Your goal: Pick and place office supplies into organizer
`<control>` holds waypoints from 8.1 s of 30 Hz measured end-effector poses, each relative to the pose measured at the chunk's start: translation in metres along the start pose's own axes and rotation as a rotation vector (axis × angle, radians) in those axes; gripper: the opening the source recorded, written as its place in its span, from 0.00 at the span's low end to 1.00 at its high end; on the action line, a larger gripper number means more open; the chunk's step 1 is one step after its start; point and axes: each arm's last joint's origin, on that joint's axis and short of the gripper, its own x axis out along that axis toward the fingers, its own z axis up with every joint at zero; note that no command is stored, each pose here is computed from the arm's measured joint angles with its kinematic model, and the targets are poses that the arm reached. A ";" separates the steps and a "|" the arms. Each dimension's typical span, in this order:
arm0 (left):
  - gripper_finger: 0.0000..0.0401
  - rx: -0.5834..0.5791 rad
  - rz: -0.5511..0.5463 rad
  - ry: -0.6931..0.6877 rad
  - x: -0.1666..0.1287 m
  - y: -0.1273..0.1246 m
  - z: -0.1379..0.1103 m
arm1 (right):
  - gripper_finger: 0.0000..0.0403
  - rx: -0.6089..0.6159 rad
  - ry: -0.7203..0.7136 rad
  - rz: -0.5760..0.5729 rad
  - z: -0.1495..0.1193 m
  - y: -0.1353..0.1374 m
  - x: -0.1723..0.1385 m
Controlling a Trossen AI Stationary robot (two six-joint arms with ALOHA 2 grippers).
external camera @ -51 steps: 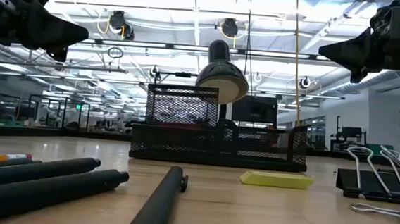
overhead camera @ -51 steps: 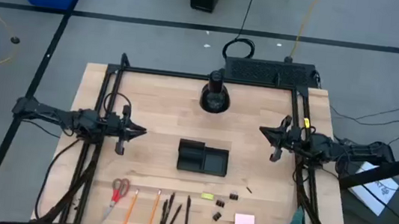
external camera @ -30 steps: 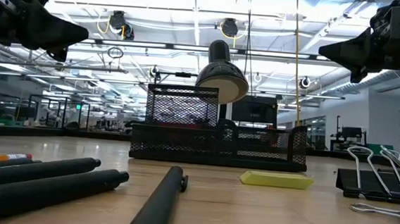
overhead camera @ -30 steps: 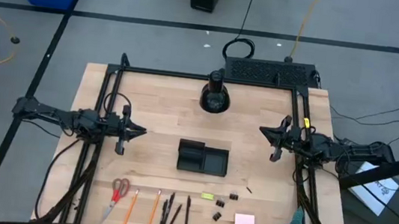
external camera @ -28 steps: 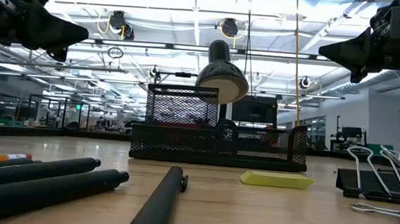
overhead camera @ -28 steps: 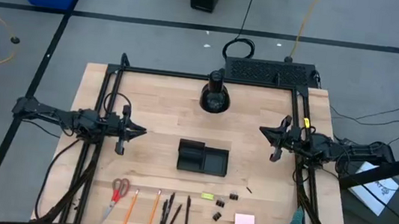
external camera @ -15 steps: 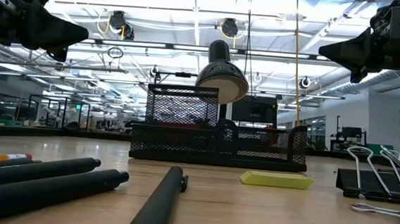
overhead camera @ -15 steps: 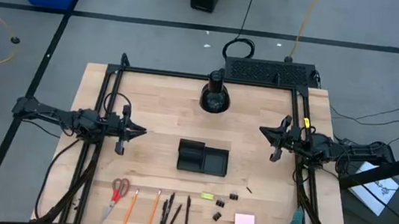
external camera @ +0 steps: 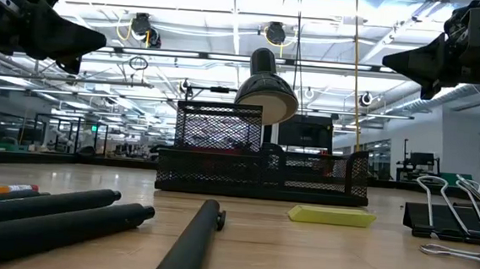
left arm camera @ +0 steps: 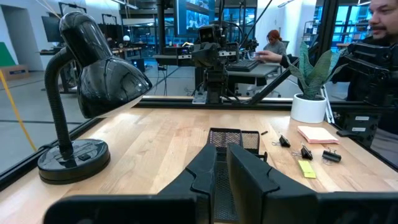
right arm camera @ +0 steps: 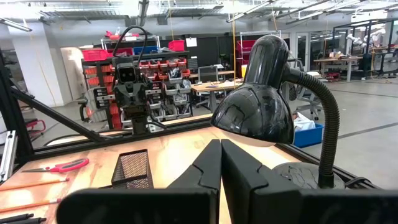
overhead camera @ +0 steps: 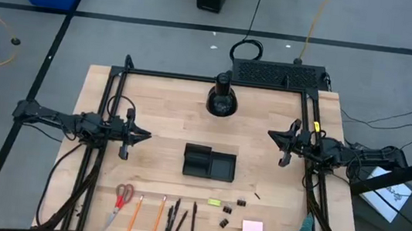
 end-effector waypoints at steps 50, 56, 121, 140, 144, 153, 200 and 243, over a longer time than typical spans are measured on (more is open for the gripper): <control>0.12 0.000 0.000 0.000 0.000 0.000 0.000 | 0.01 0.000 0.000 0.000 0.000 0.000 0.000; 0.12 0.000 0.000 0.000 0.000 0.000 0.000 | 0.01 0.000 0.000 0.000 0.000 0.000 0.000; 0.12 -0.004 0.000 -0.001 0.000 0.000 0.000 | 0.01 0.000 0.000 0.000 0.000 0.000 0.000; 0.12 0.115 0.001 -0.022 0.000 0.000 0.002 | 0.01 0.008 -0.004 0.001 0.000 0.000 0.000; 0.12 0.154 0.001 -0.019 0.000 0.000 0.002 | 0.01 -0.006 -0.045 0.006 0.005 0.000 0.000; 0.12 0.176 0.000 -0.058 0.000 0.000 0.006 | 0.08 -0.035 -0.009 0.198 0.001 0.010 0.007; 0.12 0.054 0.035 0.040 -0.003 0.002 0.020 | 0.46 0.096 1.151 0.291 -0.028 0.161 0.065; 0.12 0.039 0.021 0.047 -0.003 0.001 0.019 | 0.32 0.091 1.256 0.249 -0.076 0.157 0.064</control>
